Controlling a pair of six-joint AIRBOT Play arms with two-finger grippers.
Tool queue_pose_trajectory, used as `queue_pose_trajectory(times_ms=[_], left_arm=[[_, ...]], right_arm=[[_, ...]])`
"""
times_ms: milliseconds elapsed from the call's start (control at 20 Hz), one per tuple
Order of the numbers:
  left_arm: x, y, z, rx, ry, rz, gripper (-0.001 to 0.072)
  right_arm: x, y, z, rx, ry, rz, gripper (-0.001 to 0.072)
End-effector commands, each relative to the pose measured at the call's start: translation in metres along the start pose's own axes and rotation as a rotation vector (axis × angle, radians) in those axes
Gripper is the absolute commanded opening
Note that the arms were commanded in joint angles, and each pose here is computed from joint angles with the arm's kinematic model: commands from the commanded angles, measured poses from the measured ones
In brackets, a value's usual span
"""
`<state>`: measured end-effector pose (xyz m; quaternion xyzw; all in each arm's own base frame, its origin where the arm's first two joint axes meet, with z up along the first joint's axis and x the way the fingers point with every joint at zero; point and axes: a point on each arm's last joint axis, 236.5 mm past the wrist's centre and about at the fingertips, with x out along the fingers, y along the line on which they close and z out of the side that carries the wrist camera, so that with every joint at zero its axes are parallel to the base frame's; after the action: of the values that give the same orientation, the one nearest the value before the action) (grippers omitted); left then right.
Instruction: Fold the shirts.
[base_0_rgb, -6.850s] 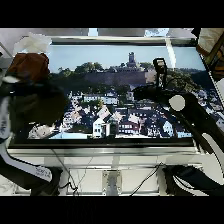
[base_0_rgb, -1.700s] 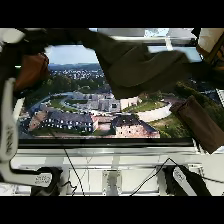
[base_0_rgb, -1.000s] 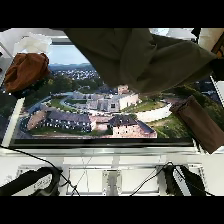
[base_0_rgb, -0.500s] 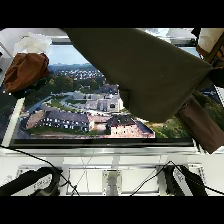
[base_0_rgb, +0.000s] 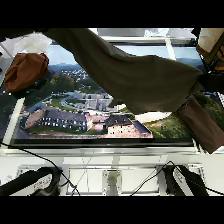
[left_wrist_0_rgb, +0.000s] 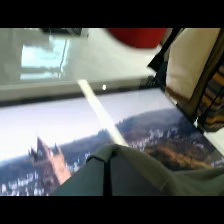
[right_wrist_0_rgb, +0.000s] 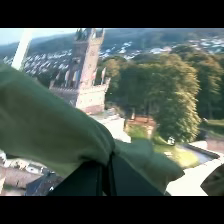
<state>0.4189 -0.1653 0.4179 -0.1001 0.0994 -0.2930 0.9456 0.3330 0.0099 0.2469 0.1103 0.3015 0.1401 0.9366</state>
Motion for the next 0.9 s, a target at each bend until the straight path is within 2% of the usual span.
queue_pose_trajectory(times_ms=[0,250,500,850], left_arm=[[-0.017,-0.017,0.044,0.069,-0.169,-0.02,0.0011],[-0.053,-0.029,0.075,0.163,-0.278,0.023,0.001],[-0.065,-0.028,0.095,0.181,-0.36,0.055,0.001],[-0.058,-0.027,0.076,0.209,-0.278,0.058,0.001]], right_arm=[[0.008,0.029,-0.006,-0.093,0.025,0.064,0.003],[-0.005,0.02,0.021,-0.234,-0.101,-0.134,0.003],[-0.01,0.047,0.012,-0.284,-0.085,-0.06,0.0029],[-0.021,0.034,0.074,-0.312,-0.338,-0.162,0.0028]])
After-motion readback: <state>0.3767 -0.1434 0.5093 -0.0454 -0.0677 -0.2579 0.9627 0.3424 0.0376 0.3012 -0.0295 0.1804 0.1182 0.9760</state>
